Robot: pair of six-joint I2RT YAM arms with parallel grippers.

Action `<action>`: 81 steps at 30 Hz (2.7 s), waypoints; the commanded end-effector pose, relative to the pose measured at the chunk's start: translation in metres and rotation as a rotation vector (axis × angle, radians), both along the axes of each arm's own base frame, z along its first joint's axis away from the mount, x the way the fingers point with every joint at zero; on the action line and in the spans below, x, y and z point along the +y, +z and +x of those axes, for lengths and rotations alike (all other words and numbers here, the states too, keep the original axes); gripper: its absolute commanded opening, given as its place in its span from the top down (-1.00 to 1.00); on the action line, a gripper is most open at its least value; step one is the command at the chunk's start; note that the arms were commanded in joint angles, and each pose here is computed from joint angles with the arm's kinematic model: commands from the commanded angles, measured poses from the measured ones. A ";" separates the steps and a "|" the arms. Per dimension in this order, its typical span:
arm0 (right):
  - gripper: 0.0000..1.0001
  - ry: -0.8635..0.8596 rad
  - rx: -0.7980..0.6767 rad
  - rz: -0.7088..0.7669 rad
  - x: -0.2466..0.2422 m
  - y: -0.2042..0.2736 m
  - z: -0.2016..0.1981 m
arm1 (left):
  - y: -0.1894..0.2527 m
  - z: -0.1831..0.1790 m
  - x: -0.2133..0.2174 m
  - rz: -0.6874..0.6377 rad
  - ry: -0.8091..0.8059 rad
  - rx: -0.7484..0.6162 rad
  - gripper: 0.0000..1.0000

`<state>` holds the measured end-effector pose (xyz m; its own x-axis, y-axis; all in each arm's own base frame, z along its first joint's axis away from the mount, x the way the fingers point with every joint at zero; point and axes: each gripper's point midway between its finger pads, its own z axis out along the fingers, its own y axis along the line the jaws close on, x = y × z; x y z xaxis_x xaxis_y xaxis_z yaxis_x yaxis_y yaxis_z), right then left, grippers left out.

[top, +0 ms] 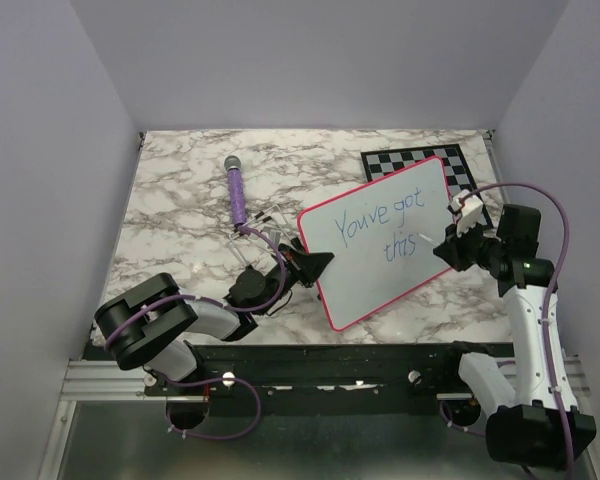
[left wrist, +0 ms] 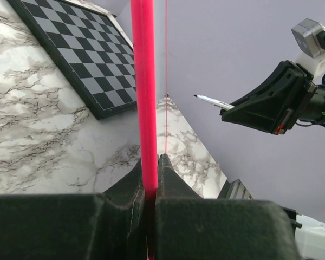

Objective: Write a sentence on the whiteboard

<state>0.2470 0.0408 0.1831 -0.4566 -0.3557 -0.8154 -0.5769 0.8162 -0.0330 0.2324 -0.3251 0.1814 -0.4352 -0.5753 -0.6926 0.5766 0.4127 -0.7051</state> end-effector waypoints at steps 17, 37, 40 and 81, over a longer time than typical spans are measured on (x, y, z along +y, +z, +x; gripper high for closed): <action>0.99 -0.054 -0.068 0.064 -0.023 0.018 0.013 | 0.001 -0.016 -0.008 0.077 -0.083 -0.085 1.00; 0.99 -0.089 -0.064 0.059 -0.041 0.015 0.016 | 0.003 -0.018 -0.010 0.115 -0.103 -0.113 1.00; 0.99 -0.090 -0.068 0.054 -0.042 0.017 0.016 | 0.002 -0.019 -0.011 0.122 -0.110 -0.116 1.00; 0.99 0.020 -0.047 0.059 -0.032 0.016 0.004 | -0.013 -0.023 0.010 0.195 -0.194 -0.116 1.00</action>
<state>0.2528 0.0049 0.1904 -0.4356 -0.3057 -0.8466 -0.5604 0.8281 -0.0106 0.2237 -0.3162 0.1991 -0.4021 -0.4673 -0.7873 0.7010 0.3961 -0.5931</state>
